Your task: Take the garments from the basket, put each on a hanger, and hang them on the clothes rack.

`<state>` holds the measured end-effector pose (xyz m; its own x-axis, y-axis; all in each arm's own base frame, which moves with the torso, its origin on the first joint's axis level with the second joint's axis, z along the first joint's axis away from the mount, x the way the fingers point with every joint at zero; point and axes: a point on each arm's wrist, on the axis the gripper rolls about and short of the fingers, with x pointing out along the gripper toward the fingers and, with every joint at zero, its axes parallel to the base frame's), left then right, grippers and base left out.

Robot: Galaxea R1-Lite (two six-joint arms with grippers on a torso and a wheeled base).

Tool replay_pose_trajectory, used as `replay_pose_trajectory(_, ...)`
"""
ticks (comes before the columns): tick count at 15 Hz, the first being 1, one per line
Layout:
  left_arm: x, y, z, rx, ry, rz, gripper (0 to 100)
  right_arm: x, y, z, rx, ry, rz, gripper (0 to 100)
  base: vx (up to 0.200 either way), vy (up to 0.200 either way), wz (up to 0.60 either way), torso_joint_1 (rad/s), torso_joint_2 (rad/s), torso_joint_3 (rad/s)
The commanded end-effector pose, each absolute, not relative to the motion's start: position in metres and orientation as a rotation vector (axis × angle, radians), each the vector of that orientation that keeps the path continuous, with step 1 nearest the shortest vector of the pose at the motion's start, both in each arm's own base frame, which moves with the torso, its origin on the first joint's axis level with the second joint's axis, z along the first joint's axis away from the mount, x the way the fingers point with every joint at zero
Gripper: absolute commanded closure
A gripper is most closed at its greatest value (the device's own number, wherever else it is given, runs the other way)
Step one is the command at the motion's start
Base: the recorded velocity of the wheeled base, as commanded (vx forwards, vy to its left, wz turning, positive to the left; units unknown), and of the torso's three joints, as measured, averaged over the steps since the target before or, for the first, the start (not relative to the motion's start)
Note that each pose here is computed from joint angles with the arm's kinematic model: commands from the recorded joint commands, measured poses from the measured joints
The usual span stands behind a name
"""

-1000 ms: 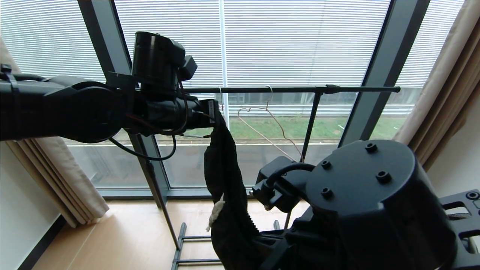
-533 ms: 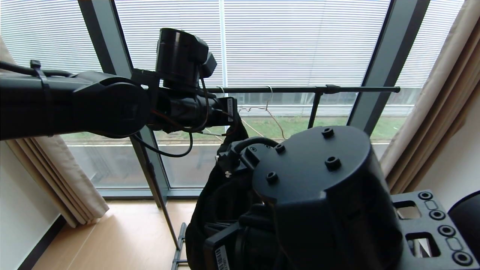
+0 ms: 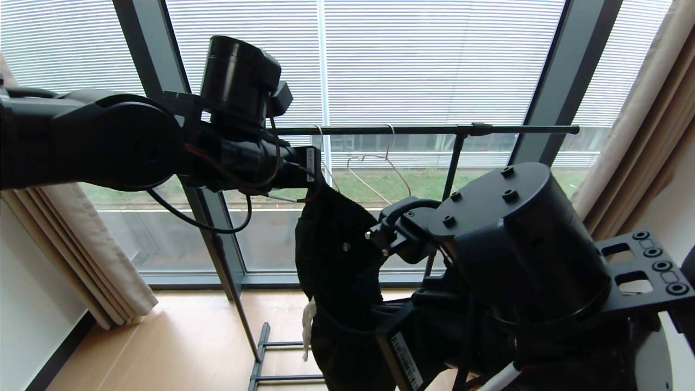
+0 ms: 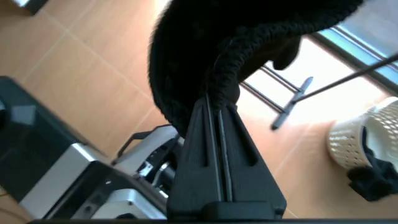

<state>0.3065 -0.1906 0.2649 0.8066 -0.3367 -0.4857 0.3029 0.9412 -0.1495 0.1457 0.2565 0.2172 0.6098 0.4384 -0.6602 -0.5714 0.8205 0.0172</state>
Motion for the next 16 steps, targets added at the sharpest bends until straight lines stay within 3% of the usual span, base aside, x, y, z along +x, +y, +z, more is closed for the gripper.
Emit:
replay_pose_trajectory(1,0.279,-0.162,0.282,-0.046,0.552,-0.314,100,0.175,0.226,0.226,-0.201,0.674,0.448,100,0.0,0.0,0.0,0.0,0.0,0.0)
replay_pose_trajectory(5,0.241,-0.14,0.27,0.036,0.597,-0.328,100,0.221,0.215,0.227,-0.118,0.623,0.301,100,0.0,0.0,0.0,0.0,0.0,0.0)
replay_pose_trajectory(8,0.213,-0.129,0.258,0.09,0.631,-0.353,100,0.247,0.227,0.224,-0.083,0.549,0.238,100,0.0,0.0,0.0,0.0,0.0,0.0)
replay_pose_trajectory(16,0.157,-0.16,0.218,0.219,0.747,-0.574,100,0.308,0.279,0.235,-0.004,0.468,0.239,100,0.0,0.0,0.0,0.0,0.0,0.0)
